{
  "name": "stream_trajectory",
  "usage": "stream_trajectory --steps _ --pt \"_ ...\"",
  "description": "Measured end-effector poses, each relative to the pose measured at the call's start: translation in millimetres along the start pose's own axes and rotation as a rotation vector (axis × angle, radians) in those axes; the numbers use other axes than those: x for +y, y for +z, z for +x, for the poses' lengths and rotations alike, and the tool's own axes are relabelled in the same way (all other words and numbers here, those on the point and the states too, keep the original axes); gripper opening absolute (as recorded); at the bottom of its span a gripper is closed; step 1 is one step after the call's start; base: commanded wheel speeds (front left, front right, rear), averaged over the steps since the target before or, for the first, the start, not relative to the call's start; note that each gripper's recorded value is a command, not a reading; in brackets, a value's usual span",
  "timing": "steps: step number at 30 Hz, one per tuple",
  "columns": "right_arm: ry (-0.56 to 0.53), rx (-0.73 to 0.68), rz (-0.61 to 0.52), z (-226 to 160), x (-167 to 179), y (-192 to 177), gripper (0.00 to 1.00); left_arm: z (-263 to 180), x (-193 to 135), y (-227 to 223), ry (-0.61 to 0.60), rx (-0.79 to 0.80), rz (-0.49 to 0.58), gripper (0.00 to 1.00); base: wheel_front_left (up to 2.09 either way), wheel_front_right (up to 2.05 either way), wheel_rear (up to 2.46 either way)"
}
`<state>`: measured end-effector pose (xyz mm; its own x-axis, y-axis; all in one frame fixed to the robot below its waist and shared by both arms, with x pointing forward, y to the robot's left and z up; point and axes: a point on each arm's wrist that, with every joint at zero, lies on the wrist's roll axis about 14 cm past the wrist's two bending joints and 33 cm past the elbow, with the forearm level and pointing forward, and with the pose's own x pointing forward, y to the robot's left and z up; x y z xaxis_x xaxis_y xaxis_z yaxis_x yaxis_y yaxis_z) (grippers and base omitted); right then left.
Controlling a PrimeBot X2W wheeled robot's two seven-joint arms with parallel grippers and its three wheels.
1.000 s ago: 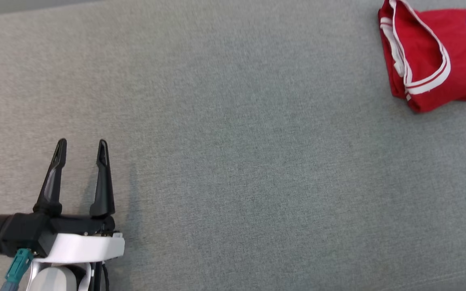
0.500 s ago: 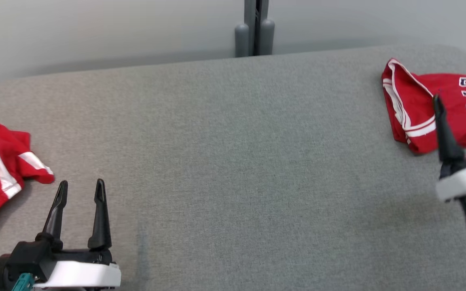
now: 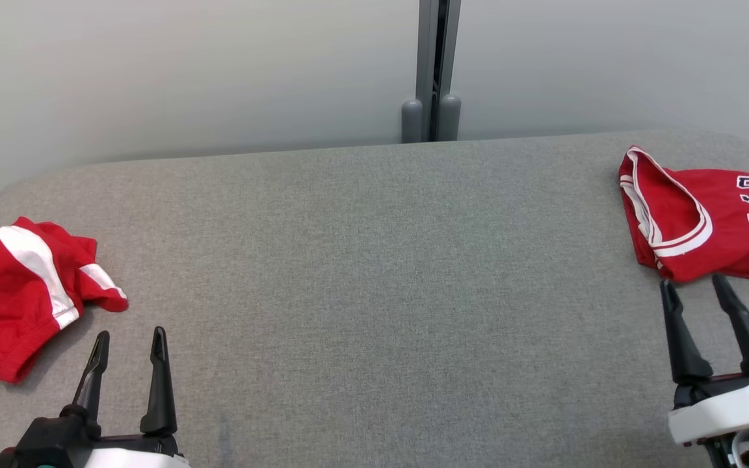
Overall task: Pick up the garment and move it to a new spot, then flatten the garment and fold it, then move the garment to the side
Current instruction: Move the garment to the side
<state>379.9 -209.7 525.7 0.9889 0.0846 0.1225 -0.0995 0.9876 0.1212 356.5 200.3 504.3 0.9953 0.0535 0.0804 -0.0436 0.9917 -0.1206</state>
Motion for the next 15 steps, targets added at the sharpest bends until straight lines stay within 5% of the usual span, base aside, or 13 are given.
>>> stream_trajectory --steps 15 --pt "-0.004 0.015 0.048 -15 16 -9 1.00 -16 11 0 0.030 0.003 0.005 1.00 0.00 0.00 0.00"
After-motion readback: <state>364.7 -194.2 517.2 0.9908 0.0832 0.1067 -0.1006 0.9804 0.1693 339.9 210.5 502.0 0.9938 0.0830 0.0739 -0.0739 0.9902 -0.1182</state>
